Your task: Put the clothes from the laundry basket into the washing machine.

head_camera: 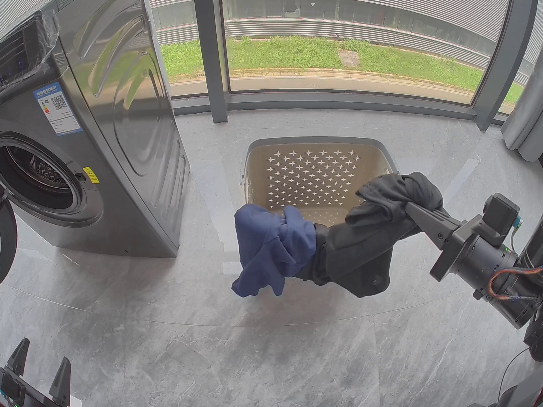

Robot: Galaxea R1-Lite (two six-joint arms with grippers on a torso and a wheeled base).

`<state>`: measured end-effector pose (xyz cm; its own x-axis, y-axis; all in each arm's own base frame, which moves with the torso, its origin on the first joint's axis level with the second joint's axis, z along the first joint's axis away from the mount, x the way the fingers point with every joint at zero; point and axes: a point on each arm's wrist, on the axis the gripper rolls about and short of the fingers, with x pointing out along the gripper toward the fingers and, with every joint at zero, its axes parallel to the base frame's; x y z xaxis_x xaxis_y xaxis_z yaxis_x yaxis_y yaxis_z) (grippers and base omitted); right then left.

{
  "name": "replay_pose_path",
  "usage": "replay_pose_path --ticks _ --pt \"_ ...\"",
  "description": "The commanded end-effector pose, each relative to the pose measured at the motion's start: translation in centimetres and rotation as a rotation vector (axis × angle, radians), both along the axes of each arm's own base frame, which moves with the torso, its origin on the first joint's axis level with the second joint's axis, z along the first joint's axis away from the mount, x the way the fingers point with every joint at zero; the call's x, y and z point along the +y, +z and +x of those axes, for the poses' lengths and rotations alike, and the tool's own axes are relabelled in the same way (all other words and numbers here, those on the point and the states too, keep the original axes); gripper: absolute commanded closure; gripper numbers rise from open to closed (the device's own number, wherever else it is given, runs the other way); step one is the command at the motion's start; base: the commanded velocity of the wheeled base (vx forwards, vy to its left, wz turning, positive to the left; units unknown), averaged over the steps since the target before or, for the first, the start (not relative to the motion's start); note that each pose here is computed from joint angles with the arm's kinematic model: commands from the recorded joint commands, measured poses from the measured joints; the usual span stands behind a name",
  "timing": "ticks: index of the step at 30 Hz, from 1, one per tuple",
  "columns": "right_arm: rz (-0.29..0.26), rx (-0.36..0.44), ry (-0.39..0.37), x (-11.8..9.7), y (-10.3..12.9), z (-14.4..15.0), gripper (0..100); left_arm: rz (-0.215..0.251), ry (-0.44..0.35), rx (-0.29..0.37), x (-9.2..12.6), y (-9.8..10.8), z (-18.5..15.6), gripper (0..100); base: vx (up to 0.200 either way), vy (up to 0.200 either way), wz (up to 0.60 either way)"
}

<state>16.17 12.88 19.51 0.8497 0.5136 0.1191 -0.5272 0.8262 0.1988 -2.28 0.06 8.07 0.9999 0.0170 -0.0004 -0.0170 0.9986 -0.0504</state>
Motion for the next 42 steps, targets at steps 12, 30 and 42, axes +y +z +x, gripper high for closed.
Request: replay_pose_path --ticks 12,30,42 --pt "0.009 -0.006 -0.001 0.19 0.26 0.13 100 0.0 0.0 0.004 0.0 -0.53 0.02 0 0.0 0.2 0.0" --pt "0.013 -0.011 0.011 0.3 0.29 0.05 100 0.001 0.0 0.003 0.0 -0.52 0.02 0 0.0 0.2 0.0" --pt "0.008 -0.006 0.014 0.4 0.14 0.16 100 0.001 0.001 0.003 0.0 -0.52 0.02 0 0.0 0.2 0.0"
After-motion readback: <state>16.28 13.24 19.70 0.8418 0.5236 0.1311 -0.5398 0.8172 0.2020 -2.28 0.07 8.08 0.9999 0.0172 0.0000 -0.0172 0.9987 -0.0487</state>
